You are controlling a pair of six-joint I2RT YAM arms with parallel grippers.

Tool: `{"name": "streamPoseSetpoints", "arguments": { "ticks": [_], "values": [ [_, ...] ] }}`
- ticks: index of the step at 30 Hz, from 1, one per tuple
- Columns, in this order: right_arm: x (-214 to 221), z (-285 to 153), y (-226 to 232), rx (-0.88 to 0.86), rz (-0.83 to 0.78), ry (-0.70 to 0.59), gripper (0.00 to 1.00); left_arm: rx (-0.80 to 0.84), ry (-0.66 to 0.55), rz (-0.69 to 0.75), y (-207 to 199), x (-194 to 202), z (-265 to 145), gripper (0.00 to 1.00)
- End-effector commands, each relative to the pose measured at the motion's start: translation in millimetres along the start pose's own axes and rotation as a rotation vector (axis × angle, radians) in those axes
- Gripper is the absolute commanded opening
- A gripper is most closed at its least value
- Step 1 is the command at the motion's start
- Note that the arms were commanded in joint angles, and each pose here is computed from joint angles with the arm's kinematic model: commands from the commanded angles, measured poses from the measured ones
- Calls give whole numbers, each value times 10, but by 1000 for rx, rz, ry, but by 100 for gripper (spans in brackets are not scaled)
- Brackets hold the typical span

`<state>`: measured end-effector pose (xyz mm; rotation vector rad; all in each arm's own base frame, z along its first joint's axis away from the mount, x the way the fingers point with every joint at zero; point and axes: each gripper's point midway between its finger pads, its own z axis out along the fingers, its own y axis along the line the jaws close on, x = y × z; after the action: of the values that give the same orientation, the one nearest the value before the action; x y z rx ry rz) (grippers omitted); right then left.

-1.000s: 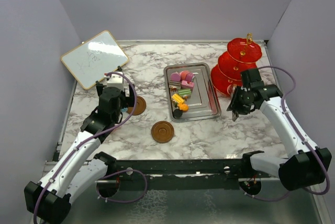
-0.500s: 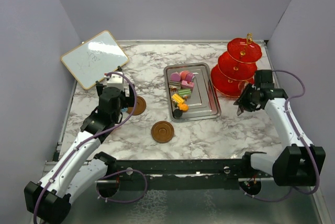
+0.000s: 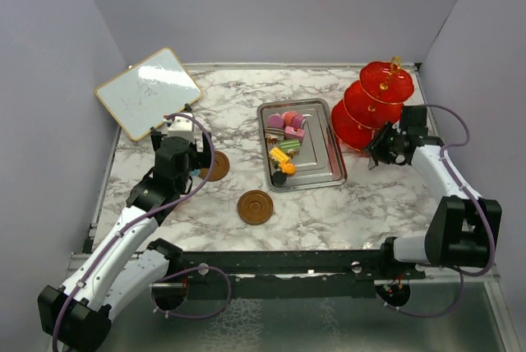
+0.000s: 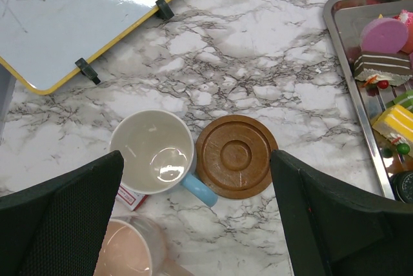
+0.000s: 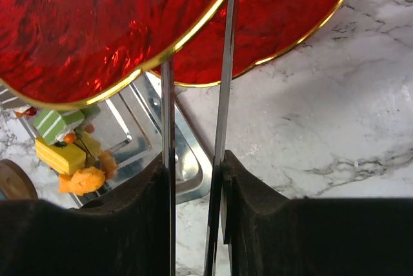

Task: Serve the afternoon tea
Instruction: Place the desert on the desert table.

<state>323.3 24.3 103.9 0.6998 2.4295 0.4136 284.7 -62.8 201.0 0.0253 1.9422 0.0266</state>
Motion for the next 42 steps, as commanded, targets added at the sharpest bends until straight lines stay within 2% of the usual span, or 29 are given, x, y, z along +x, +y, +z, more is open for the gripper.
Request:
{"name": "streamPoseSetpoints", "arguments": {
  "ticks": [1,9,16,20,23,28,33,42],
  "values": [
    [-229,79,165,-101,-33,-74,29,-3,-10,2,26,-42,-32,99],
    [-249,308,96,-158,-111,-58,30,0,-9,1,21,-40,-31,99],
    [-295,417,-52,-153,-110,-44,32,-2,-6,4,22,-32,-27,99],
    [-366,334,-67,-160,-113,-57,36,-3,-5,5,24,-29,-24,99],
    [-389,244,-76,-153,-117,-66,44,-3,-6,5,26,-31,-26,99],
    [-380,129,-67,-145,-106,-82,48,-1,-9,2,23,-45,-31,99],
    [-328,80,-170,-77,-63,-63,46,7,-8,2,7,-43,-33,99],
    [25,-157,-345,8,-14,5,43,9,-10,-2,8,-54,-42,99]
  ]
}}
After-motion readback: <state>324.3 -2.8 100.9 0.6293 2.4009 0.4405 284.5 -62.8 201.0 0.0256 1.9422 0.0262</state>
